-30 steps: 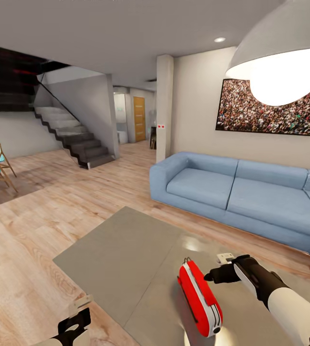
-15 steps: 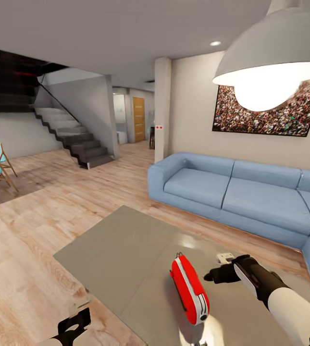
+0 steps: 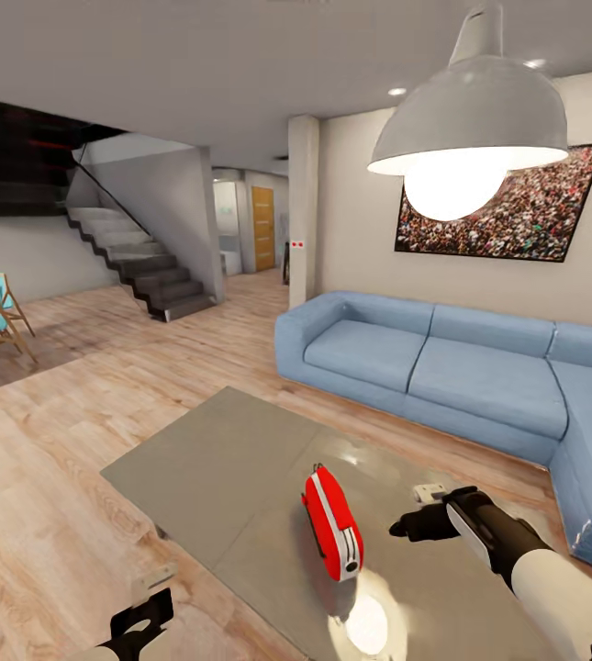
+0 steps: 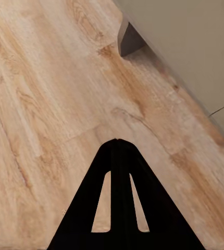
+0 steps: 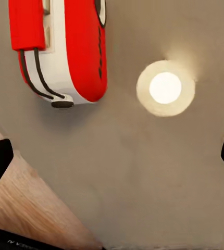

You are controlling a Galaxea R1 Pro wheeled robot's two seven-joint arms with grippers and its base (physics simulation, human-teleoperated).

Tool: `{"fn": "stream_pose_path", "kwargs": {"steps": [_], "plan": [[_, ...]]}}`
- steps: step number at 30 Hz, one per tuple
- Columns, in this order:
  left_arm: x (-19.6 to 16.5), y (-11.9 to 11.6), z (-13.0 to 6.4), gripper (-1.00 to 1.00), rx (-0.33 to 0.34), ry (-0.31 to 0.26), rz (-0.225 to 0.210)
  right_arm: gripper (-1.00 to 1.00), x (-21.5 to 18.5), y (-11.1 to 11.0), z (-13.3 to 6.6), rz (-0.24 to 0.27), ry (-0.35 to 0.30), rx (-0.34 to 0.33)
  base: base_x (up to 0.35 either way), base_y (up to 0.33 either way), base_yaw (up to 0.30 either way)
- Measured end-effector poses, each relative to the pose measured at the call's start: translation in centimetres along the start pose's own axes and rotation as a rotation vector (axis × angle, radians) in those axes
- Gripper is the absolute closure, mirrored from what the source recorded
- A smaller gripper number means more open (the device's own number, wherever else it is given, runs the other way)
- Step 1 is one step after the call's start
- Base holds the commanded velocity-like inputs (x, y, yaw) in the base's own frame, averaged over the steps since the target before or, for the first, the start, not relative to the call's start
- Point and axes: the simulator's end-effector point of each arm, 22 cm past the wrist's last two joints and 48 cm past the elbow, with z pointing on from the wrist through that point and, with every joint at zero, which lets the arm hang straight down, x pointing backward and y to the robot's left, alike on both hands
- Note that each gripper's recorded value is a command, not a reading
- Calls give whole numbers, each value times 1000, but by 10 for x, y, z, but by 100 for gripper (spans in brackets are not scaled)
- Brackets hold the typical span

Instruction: Turn on the radio receiver that's on the table in the living room.

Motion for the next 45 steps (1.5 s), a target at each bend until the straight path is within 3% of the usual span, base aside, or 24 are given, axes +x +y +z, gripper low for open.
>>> {"fn": "stream_pose_path", "kwargs": {"steps": [15,34,39,45], "plan": [[-13,2,-15,100,6,0,0,-100,-13,3,-18,-8,-26,0,-308,-33,0],[-16,3,-24,100,4,9,0,-100,-16,8,-25,-11,-36,-5,-26,0,0],[-19,5,-29,100,4,9,1,-100,4,9,-3,-27,-125,2,0,0,0],[-23,8,-34,100,1,9,2,-100,44,0,6,-23,-147,30,0,0,0]]}}
